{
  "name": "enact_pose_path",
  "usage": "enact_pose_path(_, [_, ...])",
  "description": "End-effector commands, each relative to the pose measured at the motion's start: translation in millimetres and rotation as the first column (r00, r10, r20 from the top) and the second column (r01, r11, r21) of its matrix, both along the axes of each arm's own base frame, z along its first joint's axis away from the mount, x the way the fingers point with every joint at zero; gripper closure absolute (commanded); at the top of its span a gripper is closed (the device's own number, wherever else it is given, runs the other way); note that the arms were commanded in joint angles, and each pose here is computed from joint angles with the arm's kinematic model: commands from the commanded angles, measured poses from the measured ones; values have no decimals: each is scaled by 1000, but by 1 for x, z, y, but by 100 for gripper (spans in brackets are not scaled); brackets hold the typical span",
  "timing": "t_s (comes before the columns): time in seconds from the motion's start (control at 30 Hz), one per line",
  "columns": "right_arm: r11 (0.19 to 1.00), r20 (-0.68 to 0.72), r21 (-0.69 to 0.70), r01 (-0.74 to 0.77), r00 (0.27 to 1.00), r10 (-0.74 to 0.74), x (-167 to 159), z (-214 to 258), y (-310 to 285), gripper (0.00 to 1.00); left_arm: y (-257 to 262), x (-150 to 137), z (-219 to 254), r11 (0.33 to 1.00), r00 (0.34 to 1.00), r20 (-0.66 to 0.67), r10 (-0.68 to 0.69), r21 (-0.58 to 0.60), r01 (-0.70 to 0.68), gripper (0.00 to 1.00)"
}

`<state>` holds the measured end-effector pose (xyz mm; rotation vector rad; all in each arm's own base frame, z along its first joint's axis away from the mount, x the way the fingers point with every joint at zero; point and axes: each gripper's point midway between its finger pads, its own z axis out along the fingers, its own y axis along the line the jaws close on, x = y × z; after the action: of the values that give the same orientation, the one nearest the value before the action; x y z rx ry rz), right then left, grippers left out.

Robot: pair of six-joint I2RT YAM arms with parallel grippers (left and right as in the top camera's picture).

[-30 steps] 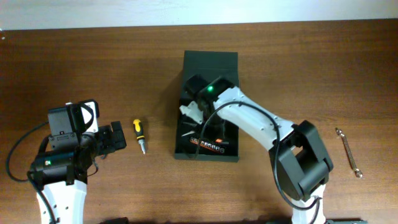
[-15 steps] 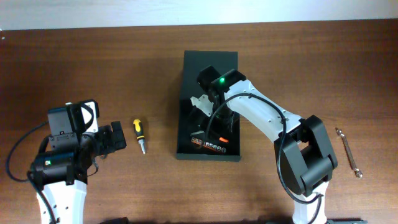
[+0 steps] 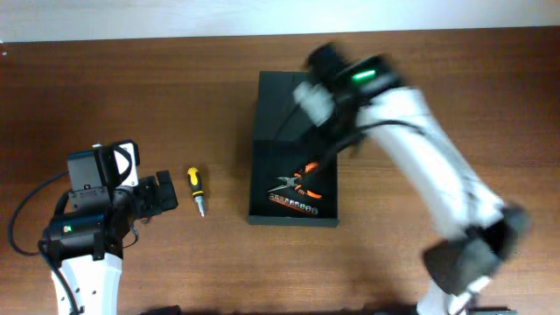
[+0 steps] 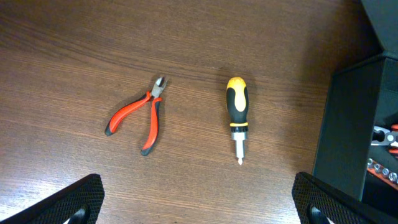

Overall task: Pack container
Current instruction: 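Carry the pliers into the green box and open the gripper, then move the right gripper over the chrome offset wrench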

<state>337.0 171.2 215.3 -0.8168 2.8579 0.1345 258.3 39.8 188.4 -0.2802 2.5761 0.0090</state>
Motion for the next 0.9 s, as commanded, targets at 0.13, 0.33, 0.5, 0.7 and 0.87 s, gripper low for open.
enact_pose_path(0.13, [860,156,117,497,846,-510,-18,104,-164,1,2,2,10,1000,999,31,17,0,-17,1])
enact_pose_path(0.33, [647,89,70,760,641,-763,-52,82,-276,1,-1,2,10,1000,999,33,8,-14,-7,1])
enact_pose_path(0.5, [517,-29,5,856,517,-856,-76,29,-319,1,-1,2,10,1000,999,34,8,-15,-7,1])
enact_pose_path(0.7, [494,-61,-82,865,491,-869,-87,-24,-339,1,-1,1,9,1000,1000,27,8,-16,-7,1])
enact_pose_path(0.87, [483,-38,-156,862,484,-874,-92,-55,-351,1,-2,-1,8,1000,1000,16,8,-17,-7,1])
